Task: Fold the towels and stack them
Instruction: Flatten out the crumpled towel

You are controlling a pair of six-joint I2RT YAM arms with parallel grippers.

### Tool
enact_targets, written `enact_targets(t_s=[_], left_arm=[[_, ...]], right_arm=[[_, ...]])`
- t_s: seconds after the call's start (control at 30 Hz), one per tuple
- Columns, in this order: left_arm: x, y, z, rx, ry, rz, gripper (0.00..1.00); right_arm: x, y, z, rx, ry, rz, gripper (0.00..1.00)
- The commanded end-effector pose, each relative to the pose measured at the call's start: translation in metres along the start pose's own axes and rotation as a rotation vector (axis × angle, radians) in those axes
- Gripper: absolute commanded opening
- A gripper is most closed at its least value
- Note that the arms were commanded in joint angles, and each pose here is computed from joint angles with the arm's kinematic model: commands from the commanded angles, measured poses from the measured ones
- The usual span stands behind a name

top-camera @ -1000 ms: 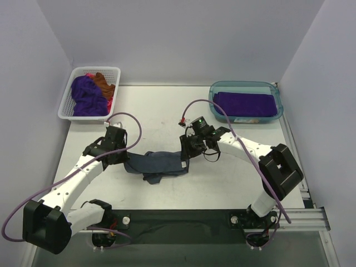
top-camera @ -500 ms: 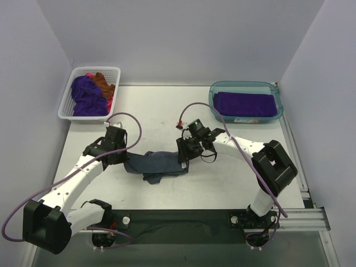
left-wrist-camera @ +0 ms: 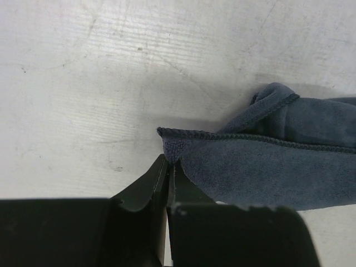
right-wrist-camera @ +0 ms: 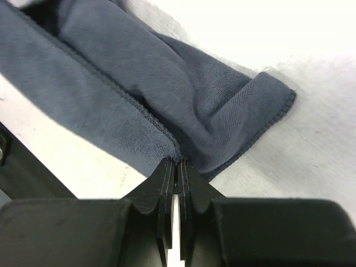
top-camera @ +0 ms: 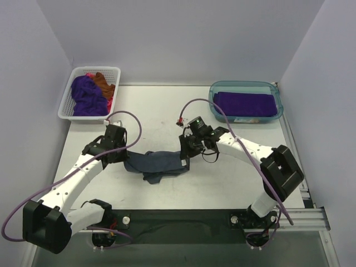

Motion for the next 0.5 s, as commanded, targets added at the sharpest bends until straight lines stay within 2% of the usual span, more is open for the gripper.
enact_targets(t_s=[0.0,0.07,0.1,0.27,0.3,0.37,0.4,0.47], left_arm=[[-0.022,-0.013,0.042,-0.011,-0.124,-0.047,0.00],[-0.035,-0.019,0.067,-0.013,-0.185,-0.067,0.00],[-0.037,-0.021,0.074,-0.011,-0.197,-0.067,0.00],[-0.074,-0.037,0.135,0.014,-0.348,-0.106,0.00],[-0.091,-0.045,0.158,0.005,-0.414,-0.132,0.00],[-0.107,-0.050,0.181,0.013,-0.475,-0.144,0.00],[-0.137,-0.056,0.205,-0.004,-0.562,-0.180,0.00],[-0.161,-0.060,0.228,-0.005,-0.636,-0.200,0.00]], right_arm=[[-0.055,0.015,0.051,-0.095,-0.192,-0.034,0.00],[-0.075,0.008,0.064,-0.126,-0.233,-0.092,0.00],[-0.096,0.012,0.084,-0.154,-0.299,-0.109,0.00],[-0.168,0.008,0.134,-0.255,-0.463,-0.249,0.00],[-0.180,0.005,0.142,-0.252,-0.497,-0.285,0.00],[-0.217,0.009,0.167,-0.288,-0.598,-0.328,0.00],[-0.233,0.007,0.177,-0.288,-0.639,-0.357,0.00],[-0.275,0.019,0.199,-0.318,-0.753,-0.374,0.00]])
Point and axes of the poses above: each gripper's point midway between its finger pads, its own x axis out along the fingers, its own y axis along the line the jaws close on, z = x × y, the point moved 4 cm from there along -x, back along the fingers, and after that the axes turned 2 degrees about -x, right-handed, at the moved point
